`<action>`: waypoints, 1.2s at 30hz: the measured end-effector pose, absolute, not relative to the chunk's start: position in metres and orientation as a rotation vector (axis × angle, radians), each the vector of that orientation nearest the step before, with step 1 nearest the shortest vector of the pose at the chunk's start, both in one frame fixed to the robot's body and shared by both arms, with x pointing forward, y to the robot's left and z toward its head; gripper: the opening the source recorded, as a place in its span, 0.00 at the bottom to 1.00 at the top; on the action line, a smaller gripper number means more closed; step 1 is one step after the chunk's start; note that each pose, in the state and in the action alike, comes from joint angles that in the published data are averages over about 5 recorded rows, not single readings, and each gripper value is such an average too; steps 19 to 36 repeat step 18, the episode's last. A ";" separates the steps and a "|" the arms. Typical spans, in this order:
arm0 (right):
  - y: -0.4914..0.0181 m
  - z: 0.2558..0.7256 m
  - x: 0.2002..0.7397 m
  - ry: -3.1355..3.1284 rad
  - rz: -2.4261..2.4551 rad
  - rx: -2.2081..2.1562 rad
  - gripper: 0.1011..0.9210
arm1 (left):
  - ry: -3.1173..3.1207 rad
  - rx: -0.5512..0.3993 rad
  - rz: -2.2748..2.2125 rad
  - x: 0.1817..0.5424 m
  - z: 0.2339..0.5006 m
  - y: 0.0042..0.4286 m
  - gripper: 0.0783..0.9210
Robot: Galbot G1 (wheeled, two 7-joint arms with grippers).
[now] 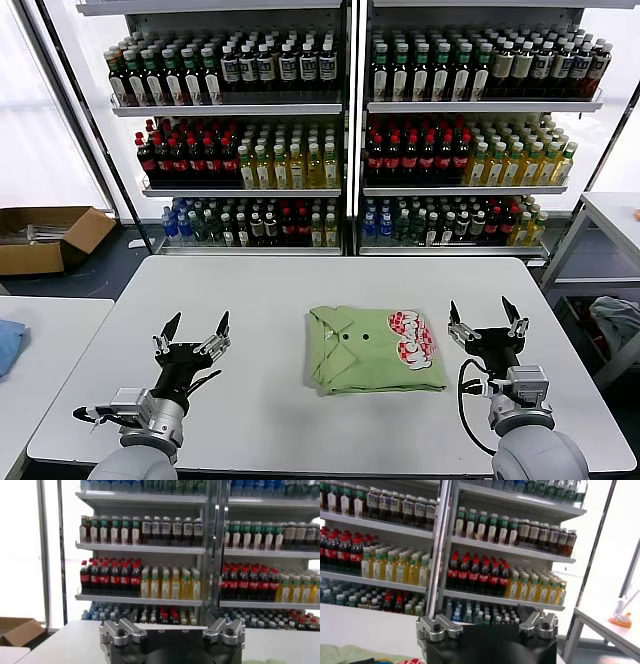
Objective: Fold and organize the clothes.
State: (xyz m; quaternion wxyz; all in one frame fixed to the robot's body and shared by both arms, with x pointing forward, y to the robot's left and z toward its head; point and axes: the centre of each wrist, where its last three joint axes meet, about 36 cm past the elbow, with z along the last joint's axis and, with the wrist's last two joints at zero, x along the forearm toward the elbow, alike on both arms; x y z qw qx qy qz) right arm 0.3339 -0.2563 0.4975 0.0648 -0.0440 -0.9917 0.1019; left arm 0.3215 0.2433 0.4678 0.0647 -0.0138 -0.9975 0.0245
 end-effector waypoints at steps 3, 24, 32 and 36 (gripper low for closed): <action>-0.257 0.497 0.334 -2.993 0.310 -0.137 0.88 | -3.006 -0.047 0.069 0.322 0.468 0.243 0.88; -0.257 0.497 0.334 -2.990 0.304 -0.130 0.88 | -2.980 -0.065 0.066 0.321 0.467 0.242 0.88; -0.257 0.497 0.334 -2.990 0.304 -0.130 0.88 | -2.980 -0.065 0.066 0.321 0.467 0.242 0.88; -0.257 0.497 0.334 -2.990 0.304 -0.130 0.88 | -2.980 -0.065 0.066 0.321 0.467 0.242 0.88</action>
